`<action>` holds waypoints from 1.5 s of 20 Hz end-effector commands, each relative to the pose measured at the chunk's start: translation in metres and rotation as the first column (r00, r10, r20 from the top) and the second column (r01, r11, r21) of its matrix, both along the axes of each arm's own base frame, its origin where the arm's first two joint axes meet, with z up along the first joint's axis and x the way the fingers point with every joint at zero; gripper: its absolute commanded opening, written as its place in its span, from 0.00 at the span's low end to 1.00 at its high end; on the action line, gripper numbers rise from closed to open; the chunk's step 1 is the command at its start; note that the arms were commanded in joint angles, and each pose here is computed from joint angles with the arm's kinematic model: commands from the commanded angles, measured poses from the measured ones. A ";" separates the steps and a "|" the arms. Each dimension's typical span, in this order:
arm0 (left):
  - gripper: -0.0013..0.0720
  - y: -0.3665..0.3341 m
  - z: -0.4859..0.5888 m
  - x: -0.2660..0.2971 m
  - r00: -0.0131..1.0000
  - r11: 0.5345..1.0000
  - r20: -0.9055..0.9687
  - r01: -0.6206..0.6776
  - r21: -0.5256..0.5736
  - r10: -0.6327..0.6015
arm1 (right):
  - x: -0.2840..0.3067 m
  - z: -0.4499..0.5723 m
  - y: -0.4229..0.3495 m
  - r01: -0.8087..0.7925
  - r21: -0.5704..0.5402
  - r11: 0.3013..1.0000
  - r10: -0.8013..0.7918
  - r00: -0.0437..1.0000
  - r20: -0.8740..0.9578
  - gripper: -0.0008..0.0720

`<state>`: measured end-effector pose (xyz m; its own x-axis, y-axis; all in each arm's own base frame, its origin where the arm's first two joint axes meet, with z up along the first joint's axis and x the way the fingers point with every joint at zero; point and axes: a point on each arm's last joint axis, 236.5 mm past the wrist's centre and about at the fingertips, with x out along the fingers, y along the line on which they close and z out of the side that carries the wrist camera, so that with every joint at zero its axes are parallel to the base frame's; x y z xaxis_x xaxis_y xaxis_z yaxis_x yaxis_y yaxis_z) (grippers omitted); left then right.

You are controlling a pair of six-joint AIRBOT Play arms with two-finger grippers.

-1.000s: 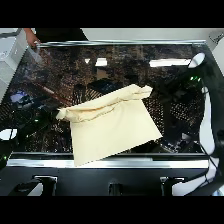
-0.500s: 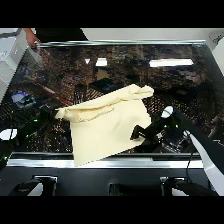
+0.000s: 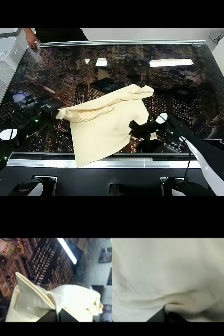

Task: Fold the clothes and pants, and hang the long-sleeved shirts on hangers.

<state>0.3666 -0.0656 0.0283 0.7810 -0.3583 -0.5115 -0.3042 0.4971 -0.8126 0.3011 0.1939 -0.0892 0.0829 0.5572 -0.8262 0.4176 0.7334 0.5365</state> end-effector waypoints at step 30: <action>0.06 -0.035 -0.036 -0.047 0.964 0.974 -0.146 0.226 0.006 -0.223 | -0.044 -0.015 0.030 -0.106 0.037 0.994 0.108 0.992 -0.069 0.33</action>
